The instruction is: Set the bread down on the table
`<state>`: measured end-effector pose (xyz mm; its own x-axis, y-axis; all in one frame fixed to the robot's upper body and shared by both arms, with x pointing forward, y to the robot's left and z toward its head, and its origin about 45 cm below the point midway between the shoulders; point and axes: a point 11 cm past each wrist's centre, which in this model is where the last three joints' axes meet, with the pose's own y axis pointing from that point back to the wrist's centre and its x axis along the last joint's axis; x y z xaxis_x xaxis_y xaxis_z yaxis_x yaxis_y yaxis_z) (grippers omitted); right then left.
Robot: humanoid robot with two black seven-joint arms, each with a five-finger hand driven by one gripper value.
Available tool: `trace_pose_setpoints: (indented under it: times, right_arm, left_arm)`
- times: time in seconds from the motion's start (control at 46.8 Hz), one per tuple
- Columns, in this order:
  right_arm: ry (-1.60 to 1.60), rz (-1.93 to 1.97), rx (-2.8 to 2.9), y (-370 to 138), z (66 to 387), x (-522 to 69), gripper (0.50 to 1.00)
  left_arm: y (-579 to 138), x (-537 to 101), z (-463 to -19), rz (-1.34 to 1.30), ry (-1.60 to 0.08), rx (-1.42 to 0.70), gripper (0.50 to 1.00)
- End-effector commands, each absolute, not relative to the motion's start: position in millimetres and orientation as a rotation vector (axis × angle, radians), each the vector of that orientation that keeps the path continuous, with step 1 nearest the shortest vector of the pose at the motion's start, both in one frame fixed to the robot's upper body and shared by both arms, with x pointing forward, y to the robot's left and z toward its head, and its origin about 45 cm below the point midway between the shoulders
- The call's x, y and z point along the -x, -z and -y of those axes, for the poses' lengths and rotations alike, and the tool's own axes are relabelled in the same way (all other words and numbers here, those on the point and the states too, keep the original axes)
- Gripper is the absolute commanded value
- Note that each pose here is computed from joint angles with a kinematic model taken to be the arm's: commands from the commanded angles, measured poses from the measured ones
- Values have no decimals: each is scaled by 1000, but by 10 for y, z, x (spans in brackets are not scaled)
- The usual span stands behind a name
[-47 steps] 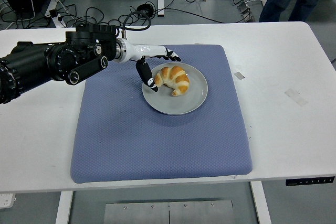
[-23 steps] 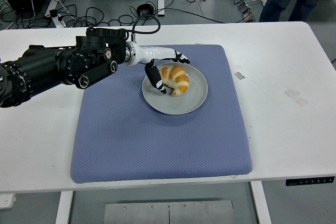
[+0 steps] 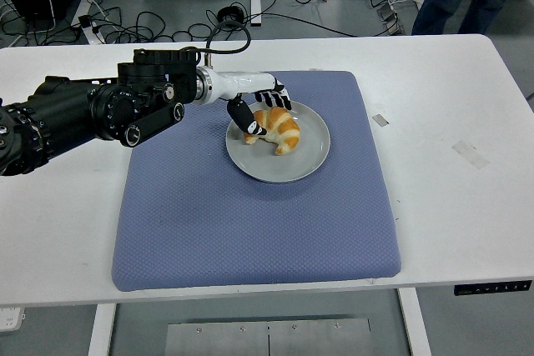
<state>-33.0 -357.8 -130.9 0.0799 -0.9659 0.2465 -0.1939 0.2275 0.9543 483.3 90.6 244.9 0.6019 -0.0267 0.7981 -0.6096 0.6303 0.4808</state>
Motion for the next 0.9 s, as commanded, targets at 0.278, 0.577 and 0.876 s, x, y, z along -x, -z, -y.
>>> trace_pose_setpoints:
  times: [0.278,0.577,0.876]
  right_arm:
    - [863,1367,-1205,1310,3577,331,1000]
    - [862,1368,-1204,1309,3579,330,1000]
    - [863,1367,-1205,1310,3577,331,1000]
  left_arm:
    - [-2445,-4844,-918,890,-404,-831,596]
    - [-2465,-4829,-890,906,-387,-806,500]
    - [-2675,-4947,-930,958,-422,-777,500]
